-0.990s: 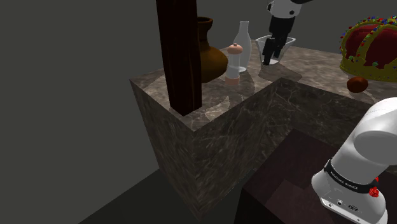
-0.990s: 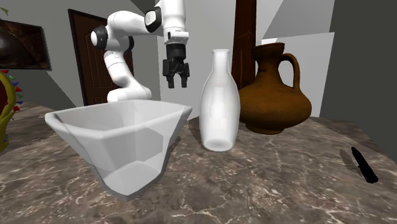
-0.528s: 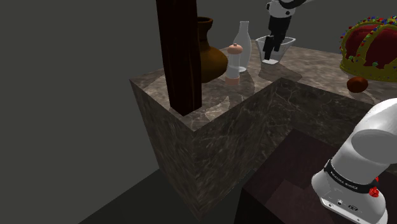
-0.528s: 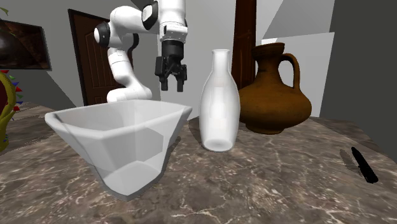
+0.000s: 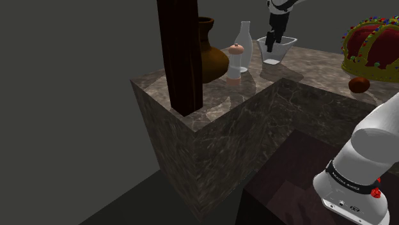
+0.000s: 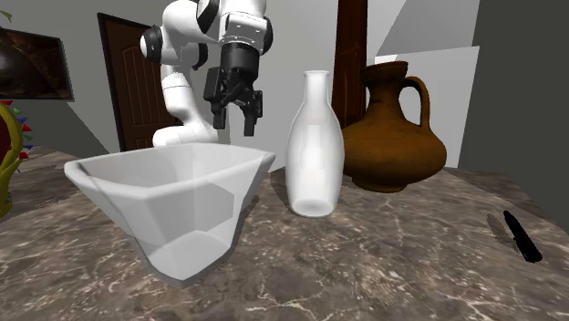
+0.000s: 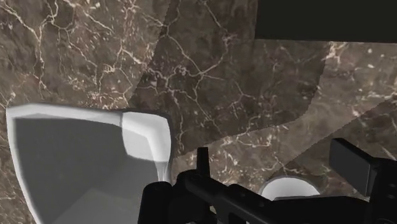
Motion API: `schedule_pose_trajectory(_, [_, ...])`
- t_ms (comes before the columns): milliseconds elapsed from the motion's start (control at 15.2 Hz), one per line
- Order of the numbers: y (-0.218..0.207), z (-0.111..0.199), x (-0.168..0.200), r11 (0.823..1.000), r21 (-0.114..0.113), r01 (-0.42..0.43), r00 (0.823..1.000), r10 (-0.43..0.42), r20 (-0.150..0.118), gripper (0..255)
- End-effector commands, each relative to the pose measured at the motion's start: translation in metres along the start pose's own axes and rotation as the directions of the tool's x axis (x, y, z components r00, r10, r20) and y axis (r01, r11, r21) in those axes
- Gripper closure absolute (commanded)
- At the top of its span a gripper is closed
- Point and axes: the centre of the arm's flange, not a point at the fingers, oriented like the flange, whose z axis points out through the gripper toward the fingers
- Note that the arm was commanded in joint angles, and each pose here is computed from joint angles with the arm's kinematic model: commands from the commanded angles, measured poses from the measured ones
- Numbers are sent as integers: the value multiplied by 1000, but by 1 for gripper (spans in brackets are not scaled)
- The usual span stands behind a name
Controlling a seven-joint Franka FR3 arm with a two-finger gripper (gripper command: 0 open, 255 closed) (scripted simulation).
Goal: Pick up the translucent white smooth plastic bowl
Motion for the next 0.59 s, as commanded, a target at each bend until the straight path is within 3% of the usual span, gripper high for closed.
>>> schedule_pose_trajectory(0, [19,7,11,1000,-29,2,1000,-2,2,0])
schedule_pose_trajectory(396, [79,16,42,994,-112,6,1000,-5,7,0])
schedule_pose_trajectory(528, [78,21,42,994,-113,6,1000,-5,7,0])
